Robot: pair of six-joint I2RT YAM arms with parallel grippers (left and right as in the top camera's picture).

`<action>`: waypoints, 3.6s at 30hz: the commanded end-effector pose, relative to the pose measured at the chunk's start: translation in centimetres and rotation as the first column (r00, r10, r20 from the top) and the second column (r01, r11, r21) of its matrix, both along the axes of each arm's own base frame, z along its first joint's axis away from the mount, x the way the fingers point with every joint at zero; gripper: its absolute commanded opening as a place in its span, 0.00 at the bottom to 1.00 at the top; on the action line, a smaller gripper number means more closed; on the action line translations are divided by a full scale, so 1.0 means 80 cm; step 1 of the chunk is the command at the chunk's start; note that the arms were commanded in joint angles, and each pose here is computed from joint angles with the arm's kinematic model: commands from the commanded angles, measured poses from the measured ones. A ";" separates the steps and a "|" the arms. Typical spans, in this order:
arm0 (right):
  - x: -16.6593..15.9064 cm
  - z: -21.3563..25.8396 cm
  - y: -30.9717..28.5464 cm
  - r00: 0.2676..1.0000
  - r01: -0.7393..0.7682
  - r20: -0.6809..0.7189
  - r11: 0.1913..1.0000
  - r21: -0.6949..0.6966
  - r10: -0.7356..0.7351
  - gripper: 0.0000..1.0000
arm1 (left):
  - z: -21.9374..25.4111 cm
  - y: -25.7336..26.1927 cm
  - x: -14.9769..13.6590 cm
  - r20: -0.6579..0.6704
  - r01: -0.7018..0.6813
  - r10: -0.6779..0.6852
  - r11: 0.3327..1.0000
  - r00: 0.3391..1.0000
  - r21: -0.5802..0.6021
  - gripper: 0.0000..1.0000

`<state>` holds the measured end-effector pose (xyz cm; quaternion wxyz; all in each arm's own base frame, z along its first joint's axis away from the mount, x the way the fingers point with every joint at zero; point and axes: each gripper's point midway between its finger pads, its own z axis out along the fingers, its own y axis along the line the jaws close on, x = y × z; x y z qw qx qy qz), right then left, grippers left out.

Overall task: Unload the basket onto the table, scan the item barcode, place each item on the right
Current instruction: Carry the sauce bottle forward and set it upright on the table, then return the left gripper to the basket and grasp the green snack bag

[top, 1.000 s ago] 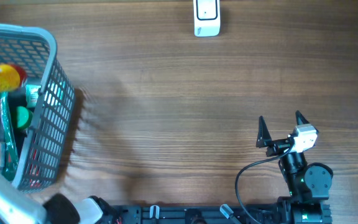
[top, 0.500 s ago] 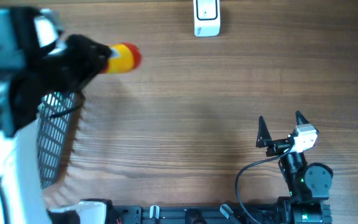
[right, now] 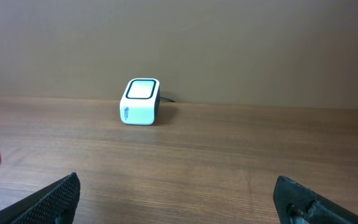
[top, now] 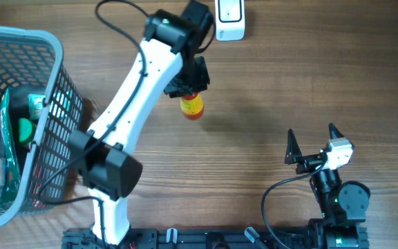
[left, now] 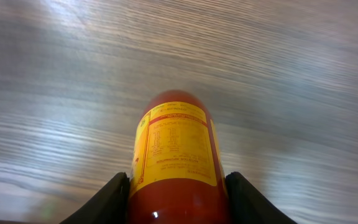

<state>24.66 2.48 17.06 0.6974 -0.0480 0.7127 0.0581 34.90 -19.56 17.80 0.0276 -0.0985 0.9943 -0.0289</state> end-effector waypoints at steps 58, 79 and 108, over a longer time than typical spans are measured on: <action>0.000 0.002 -0.005 1.000 0.020 0.008 1.000 -0.012 -0.020 1.00 | 0.217 -0.058 -0.080 0.566 0.735 -0.749 0.590 0.344 0.335 1.00; 0.000 0.002 -0.005 1.000 0.020 0.009 1.000 -0.012 -0.020 1.00 | 0.249 0.444 -0.093 0.650 -0.801 0.644 0.592 0.404 -0.089 1.00; 0.000 0.002 -0.003 1.000 0.013 0.008 1.000 -0.012 -0.013 1.00 | -0.101 0.548 -0.154 0.115 -0.478 0.488 0.734 0.865 0.481 0.99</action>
